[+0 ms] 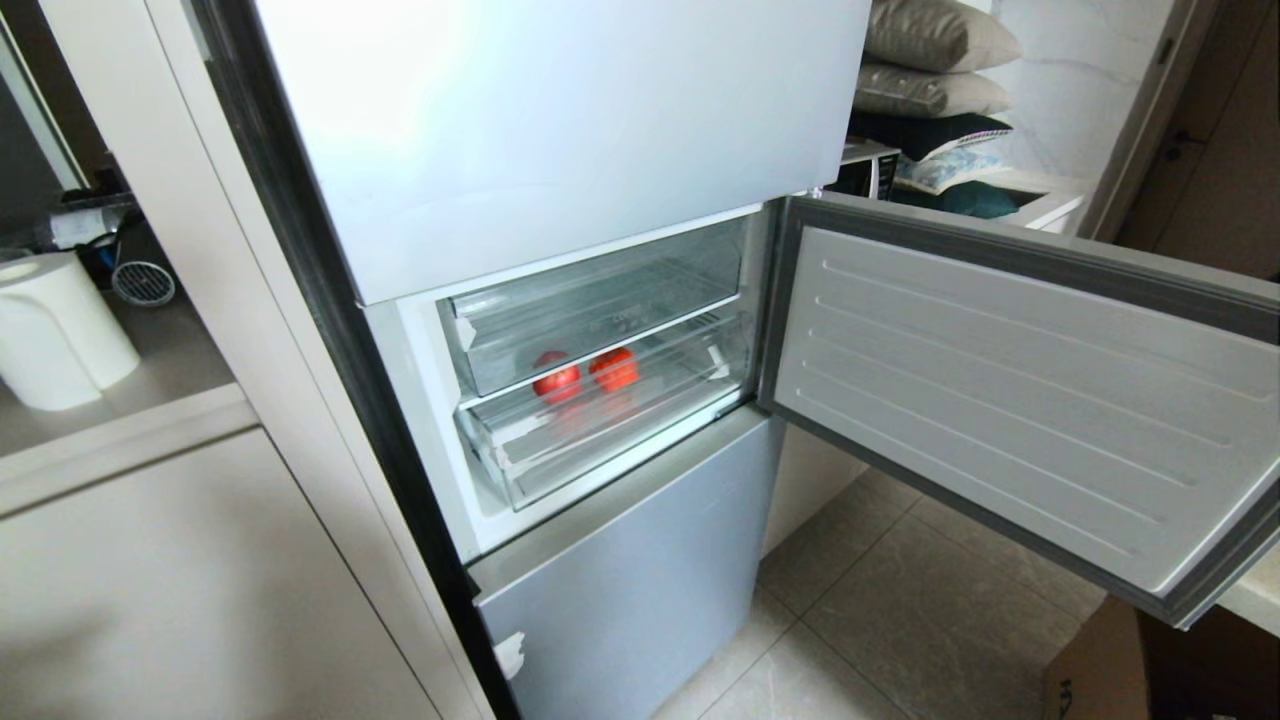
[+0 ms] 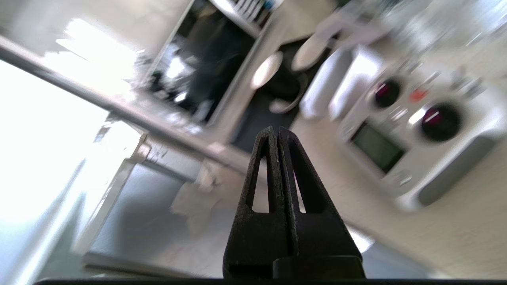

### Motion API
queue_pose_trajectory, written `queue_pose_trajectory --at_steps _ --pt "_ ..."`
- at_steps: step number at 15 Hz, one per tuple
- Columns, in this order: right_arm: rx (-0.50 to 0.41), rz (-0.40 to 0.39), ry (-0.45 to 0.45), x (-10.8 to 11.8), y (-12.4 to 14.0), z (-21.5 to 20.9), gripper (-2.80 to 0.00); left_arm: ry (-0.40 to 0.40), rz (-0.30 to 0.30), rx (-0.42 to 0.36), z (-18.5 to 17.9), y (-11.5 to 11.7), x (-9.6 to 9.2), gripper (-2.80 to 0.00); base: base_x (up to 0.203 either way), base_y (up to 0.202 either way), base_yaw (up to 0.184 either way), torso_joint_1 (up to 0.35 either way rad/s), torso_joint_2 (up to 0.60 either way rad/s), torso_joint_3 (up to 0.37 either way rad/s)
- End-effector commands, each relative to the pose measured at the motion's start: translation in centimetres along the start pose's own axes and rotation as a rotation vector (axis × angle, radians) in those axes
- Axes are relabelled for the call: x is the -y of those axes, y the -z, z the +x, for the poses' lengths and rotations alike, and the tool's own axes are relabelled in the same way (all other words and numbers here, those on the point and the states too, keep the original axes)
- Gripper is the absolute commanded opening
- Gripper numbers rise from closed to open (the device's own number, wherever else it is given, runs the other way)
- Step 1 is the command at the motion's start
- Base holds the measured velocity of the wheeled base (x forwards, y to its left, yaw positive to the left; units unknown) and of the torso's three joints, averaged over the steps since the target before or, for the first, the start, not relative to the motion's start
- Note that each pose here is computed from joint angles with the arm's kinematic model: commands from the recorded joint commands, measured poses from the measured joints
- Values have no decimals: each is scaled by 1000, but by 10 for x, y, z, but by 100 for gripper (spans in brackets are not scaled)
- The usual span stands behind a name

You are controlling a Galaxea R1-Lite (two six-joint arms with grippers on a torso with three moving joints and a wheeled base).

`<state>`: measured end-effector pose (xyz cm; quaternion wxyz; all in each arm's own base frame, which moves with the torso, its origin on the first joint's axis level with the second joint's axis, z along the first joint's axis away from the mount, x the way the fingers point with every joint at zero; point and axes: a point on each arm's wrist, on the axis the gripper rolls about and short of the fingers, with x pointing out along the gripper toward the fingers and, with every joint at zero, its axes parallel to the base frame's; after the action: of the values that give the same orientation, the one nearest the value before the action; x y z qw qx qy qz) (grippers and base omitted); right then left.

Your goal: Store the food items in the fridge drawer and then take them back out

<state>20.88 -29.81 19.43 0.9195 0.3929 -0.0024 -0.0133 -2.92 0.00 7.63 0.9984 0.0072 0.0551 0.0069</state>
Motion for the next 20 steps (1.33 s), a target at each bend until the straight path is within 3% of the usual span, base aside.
queue_pose_trajectory --at_steps 1,6,10,16,18,20 --pt "-29 79 -23 3 2 2 -280 -1 1 -3 0 0 0 -280 0 0 0 0 0 0" --pt "-66 319 -64 1 -6 5 -280 -1 1 -3 0 0 0 -280 0 0 0 0 0 0" --pt "-91 383 -69 -8 1 -4 -280 -1 1 -3 0 0 0 -280 0 0 0 0 0 0" --pt "-98 399 -64 -35 22 -27 -280 -1 1 -3 0 0 0 -280 0 0 0 0 0 0" --pt "-83 376 -70 -52 28 -41 -280 -1 1 -3 0 0 0 -280 0 0 0 0 0 0" --pt "-49 303 -97 -74 31 -57 -280 -1 0 -3 0 0 0 -280 0 0 0 0 0 0"
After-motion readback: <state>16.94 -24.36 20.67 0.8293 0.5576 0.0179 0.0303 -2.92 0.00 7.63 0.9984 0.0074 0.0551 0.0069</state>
